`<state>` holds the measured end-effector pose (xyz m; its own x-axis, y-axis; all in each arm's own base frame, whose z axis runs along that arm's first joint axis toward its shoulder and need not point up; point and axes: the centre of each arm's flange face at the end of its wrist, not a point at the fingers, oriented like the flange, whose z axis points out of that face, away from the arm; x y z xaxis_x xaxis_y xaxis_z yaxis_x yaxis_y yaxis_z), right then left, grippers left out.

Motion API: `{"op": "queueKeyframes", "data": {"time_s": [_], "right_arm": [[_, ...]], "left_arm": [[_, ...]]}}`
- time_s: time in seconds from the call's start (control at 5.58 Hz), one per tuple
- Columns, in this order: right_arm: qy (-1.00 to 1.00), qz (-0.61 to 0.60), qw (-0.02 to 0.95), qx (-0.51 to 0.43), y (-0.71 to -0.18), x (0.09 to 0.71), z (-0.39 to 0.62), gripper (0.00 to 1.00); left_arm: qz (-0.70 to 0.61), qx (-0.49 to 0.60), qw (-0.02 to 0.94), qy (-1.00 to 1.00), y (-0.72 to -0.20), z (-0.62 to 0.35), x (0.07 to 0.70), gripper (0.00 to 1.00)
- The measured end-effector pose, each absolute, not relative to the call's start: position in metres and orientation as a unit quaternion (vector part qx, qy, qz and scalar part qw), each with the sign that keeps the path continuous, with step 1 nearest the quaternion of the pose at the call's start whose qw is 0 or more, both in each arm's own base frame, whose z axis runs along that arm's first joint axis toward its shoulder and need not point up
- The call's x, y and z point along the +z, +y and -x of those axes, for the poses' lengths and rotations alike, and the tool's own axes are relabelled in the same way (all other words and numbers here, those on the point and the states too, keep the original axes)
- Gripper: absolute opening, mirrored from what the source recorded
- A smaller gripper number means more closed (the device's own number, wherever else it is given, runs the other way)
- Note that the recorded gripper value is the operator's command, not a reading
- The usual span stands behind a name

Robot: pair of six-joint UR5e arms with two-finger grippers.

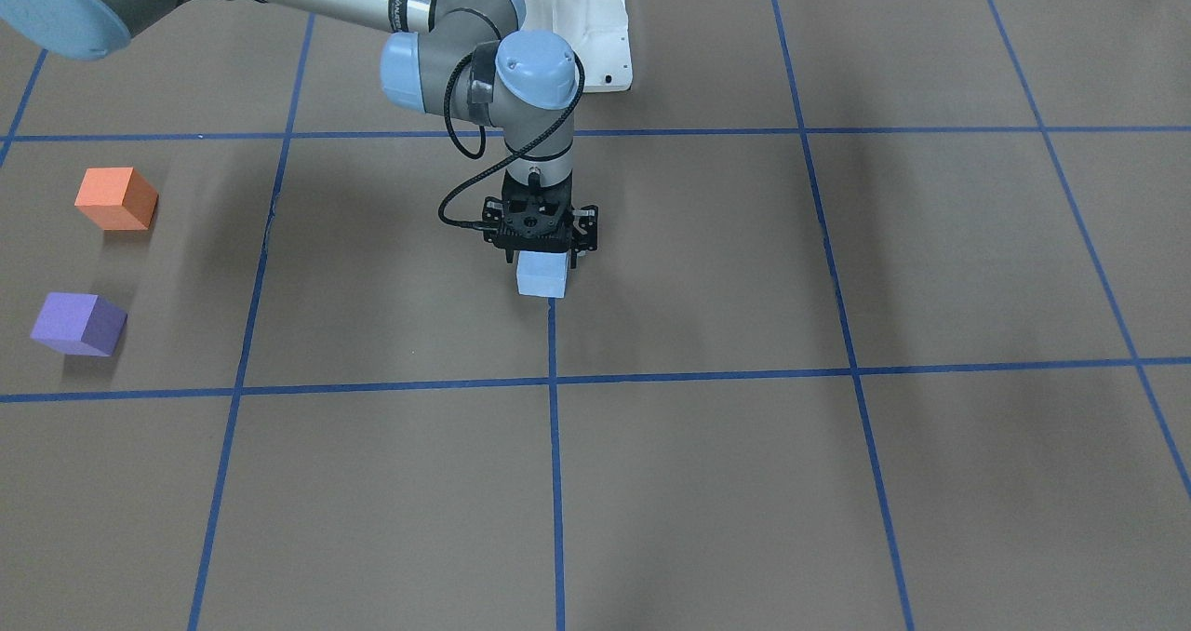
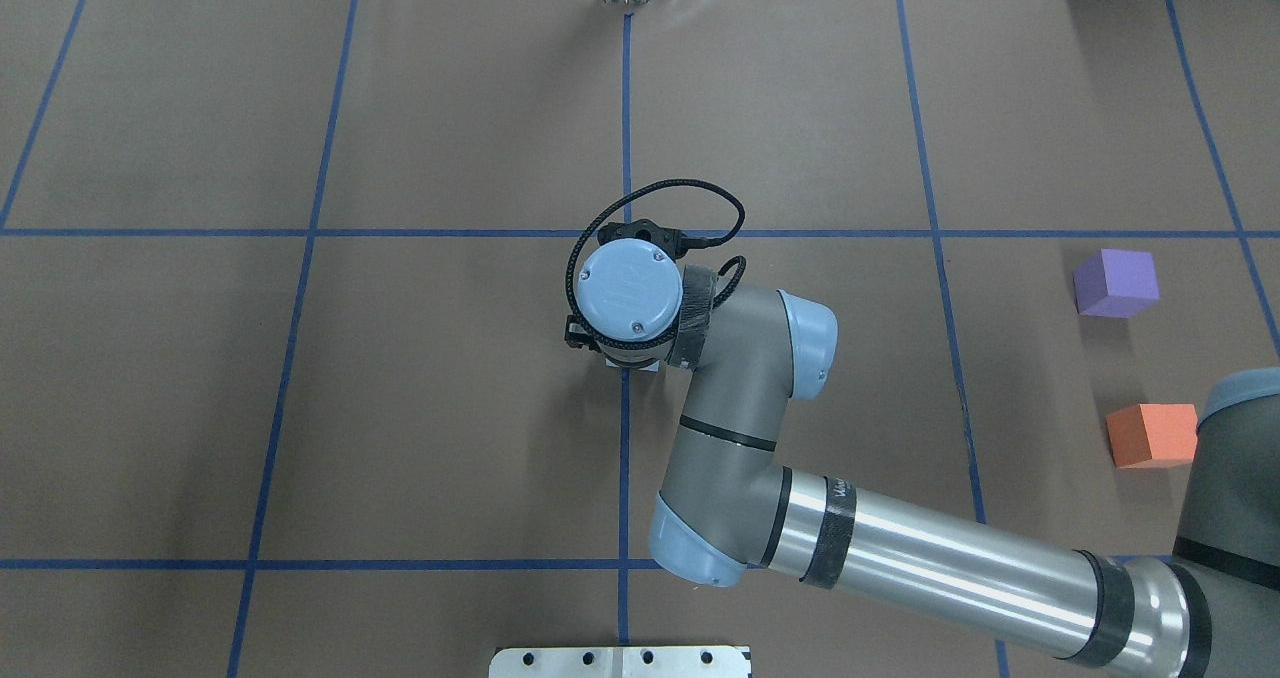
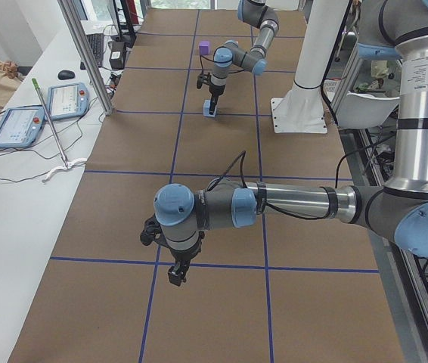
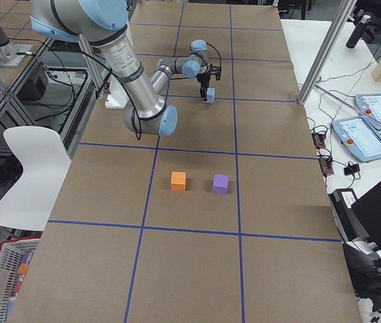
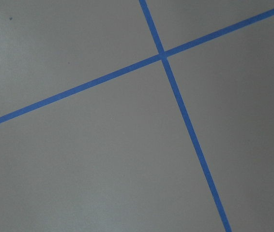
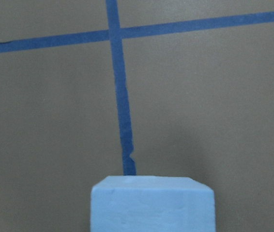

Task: Place blue block between orange and purple blocks
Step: 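Carry the light blue cube with the right gripper toward the purple cube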

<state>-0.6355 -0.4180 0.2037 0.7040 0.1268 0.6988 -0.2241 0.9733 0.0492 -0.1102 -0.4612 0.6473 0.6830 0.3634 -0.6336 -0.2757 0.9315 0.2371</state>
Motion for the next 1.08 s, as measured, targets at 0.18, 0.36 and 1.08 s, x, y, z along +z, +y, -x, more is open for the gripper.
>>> {"op": "queueKeyframes", "data": {"time_s": [0.18,0.36,1.08], "right_arm": [[-0.379,-0.070,0.918,0.098,-0.424,0.199,0.623,0.00],[-0.385,-0.077,0.914,0.103,-0.433,0.203,0.595,0.00],[-0.392,-0.080,0.915,0.062,-0.506,0.303,0.359,0.00]], "left_arm": [[-0.061,0.175,0.915,0.358,-0.461,0.110,0.647,1.00],[-0.064,0.176,0.915,0.357,-0.462,0.110,0.647,1.00],[-0.062,0.169,0.912,0.368,-0.452,0.108,0.658,1.00]]}}
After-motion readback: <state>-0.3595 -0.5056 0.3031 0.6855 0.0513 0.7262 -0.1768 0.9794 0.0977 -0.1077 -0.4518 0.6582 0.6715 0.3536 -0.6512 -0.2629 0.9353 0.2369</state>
